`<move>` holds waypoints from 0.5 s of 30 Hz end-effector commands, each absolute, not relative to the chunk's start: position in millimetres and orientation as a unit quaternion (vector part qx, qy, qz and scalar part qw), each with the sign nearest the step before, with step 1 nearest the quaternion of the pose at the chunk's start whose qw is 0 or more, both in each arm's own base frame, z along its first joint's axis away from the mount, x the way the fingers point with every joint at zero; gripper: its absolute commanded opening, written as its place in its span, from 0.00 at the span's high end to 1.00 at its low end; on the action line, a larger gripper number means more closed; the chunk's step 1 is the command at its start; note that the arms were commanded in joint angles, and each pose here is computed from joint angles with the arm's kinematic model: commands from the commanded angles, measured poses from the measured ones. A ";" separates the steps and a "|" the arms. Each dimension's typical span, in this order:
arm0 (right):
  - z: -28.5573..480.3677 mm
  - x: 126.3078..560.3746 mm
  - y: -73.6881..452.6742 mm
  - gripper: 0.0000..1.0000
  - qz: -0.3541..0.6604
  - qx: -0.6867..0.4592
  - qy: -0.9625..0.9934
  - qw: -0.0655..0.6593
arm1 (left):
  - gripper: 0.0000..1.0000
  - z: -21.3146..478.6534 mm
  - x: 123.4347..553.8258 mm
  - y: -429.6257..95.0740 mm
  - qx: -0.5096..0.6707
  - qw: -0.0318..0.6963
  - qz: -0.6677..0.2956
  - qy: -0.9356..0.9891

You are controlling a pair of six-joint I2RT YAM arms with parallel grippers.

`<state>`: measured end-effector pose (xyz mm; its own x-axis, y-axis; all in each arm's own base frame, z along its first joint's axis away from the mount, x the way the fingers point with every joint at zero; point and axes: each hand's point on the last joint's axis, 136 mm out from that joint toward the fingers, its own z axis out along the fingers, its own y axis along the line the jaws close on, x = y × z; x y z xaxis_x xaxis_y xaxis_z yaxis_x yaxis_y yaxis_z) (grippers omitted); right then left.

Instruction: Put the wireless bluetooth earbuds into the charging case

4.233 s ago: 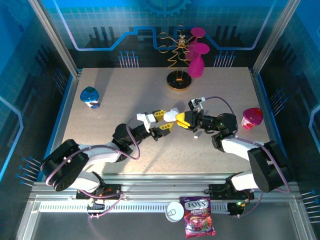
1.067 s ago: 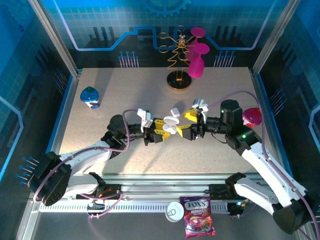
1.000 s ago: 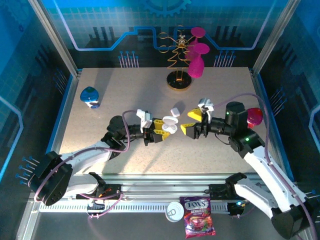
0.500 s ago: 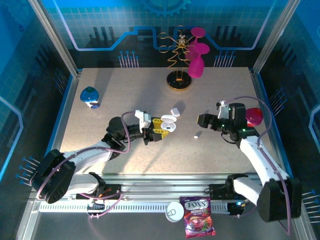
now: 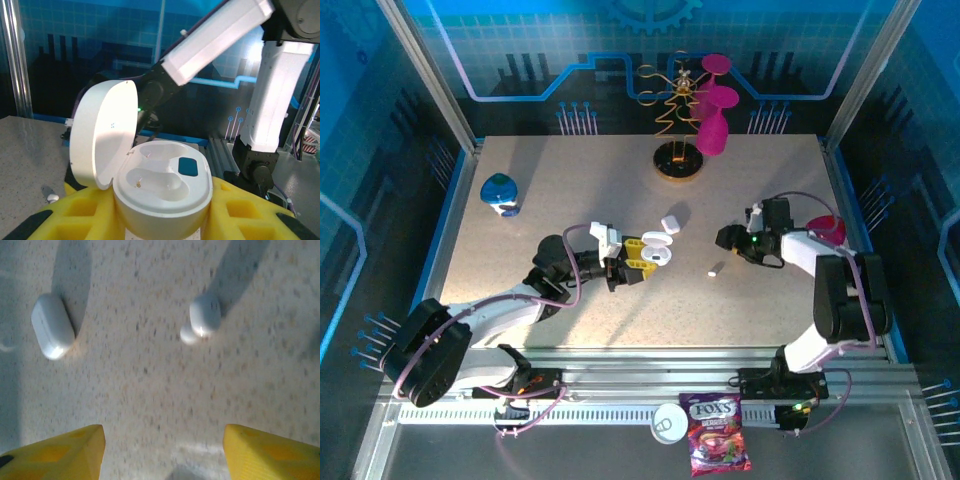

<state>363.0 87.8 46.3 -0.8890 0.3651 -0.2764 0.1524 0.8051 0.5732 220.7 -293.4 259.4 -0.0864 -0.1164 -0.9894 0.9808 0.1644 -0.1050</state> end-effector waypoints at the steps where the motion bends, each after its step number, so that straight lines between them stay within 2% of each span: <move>1: 54.0 389.4 81.3 0.37 0.278 0.150 0.926 0.208 | 0.78 263.5 219.4 -289.4 0.407 0.561 -0.497 0.523; 9: 44.0 409.6 76.5 0.44 0.263 0.153 0.930 0.208 | 0.78 262.2 220.8 -291.7 0.412 0.558 -0.496 0.522; 15: 40.0 417.3 72.6 0.45 0.247 0.149 0.935 0.208 | 0.78 263.4 221.4 -293.0 0.412 0.555 -0.500 0.522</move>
<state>408.3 80.9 40.2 -0.8745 0.3803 -0.3010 0.1696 0.8212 0.5448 220.9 -293.6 258.1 -0.0889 -0.1143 -0.9895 0.9806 0.1639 -0.1071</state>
